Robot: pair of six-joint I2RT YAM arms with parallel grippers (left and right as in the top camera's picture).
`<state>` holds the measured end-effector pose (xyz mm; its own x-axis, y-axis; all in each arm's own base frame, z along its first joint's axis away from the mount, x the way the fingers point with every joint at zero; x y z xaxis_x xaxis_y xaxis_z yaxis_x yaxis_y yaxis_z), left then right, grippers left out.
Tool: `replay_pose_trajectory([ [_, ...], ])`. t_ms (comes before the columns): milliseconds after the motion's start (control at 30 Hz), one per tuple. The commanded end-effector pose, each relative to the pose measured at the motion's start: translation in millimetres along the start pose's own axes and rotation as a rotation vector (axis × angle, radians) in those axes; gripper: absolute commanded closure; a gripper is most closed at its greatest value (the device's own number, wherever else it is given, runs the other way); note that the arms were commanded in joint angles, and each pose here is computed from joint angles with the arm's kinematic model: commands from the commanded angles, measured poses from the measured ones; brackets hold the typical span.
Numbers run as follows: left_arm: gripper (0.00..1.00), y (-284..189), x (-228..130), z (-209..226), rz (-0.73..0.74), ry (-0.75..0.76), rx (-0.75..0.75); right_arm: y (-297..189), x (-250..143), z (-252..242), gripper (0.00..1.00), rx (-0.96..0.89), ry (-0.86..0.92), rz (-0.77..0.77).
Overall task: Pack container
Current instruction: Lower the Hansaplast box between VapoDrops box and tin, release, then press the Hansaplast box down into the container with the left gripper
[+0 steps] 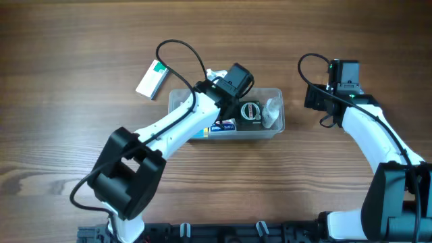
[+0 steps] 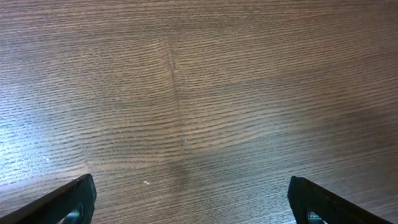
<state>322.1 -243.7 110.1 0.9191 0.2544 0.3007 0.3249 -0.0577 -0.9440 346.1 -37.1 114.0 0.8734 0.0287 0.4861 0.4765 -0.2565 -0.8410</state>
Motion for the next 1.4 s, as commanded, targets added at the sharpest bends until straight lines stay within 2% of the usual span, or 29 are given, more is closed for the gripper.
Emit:
replay_pose_trajectory([
  [0,0.94,22,-10,10,0.041,0.014,0.07,3,-2,-1,0.0,-0.016,-0.009,0.009],
  [467,0.96,20,-9,9,0.041,0.028,0.069,3,-2,-1,0.0,-0.016,-0.009,0.009],
  [533,0.96,5,-2,5,0.023,0.08,0.044,3,-2,-1,0.0,-0.016,-0.009,0.009],
  [733,0.96,-36,13,-3,-0.057,0.065,-0.047,3,-2,-1,0.0,-0.016,-0.009,0.009],
  [1033,0.96,-28,10,-4,-0.044,0.062,-0.041,3,-2,-1,0.0,-0.016,-0.009,0.009],
  [1367,0.96,7,0,-6,0.021,0.072,-0.017,3,-2,-1,0.0,-0.016,-0.009,0.009],
])
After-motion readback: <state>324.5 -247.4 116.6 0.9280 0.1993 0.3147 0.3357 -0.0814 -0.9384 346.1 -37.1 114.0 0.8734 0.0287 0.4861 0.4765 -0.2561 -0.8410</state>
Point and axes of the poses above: each gripper's point midway between its finger pads, its own y axis out along the fingers, its own z axis along the line the jaws close on, x = y × z, the point moved 6 cm from there along -y, back along the fingers, and after that the axes turned 8 degrees about -y, right-handed, at the moved point
